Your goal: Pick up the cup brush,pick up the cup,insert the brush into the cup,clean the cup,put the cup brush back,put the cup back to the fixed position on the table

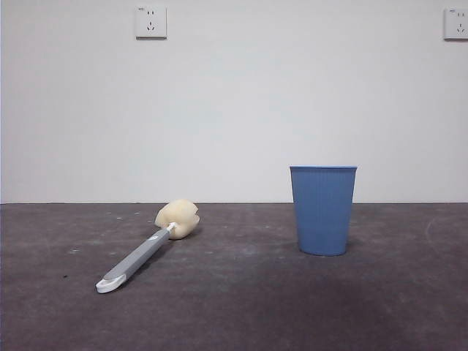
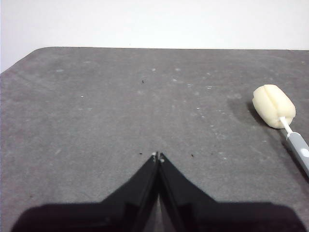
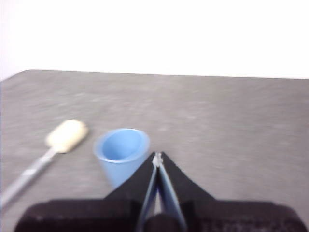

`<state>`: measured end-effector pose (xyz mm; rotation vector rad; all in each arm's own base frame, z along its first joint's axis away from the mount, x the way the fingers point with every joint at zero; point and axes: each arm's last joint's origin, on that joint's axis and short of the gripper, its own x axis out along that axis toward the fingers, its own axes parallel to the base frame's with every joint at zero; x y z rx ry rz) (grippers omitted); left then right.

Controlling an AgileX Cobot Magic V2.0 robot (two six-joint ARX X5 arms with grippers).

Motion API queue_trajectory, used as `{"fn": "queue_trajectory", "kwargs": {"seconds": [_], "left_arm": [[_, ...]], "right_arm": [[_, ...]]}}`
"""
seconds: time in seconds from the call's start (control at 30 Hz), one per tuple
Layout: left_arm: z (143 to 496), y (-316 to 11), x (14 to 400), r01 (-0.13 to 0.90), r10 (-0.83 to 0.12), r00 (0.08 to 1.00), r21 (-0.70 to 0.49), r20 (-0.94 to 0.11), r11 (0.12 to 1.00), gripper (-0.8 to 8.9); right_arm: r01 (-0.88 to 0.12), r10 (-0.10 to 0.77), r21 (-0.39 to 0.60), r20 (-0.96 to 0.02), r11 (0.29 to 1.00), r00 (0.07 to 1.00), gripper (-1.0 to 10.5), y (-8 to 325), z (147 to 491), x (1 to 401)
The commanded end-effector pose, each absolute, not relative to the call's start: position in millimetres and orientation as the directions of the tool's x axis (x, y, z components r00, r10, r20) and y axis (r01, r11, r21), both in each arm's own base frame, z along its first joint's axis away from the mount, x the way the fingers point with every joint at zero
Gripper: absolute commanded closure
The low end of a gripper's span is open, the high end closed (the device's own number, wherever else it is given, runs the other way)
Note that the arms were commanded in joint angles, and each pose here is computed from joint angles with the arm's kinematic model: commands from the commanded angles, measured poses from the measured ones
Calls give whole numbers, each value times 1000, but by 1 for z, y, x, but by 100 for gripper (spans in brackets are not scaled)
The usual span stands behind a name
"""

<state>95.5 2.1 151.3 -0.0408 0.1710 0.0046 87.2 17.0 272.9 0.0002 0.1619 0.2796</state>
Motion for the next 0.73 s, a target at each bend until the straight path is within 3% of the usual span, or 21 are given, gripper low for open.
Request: {"fn": "queue_trajectory", "kwargs": {"seconds": [0.03, 0.23, 0.5, 0.73], "left_arm": [[147, 2, 96, -14, 5, 984, -46, -178, 999, 816], [147, 2, 96, -14, 5, 984, -46, -178, 999, 816], [147, 2, 96, -14, 5, 984, -46, -178, 999, 816], [147, 2, 96, -14, 5, 984, -46, -179, 999, 816]], "right_arm": [[-234, 232, 0, -115, 972, 966, 946, 13, 251, 87], [-186, 189, 41, -77, 982, 979, 946, 9, 212, 90], [-169, 181, 108, -114, 980, 977, 946, 9, 169, 92], [-158, 181, 129, -193, 979, 964, 946, 9, 157, 92]]}}
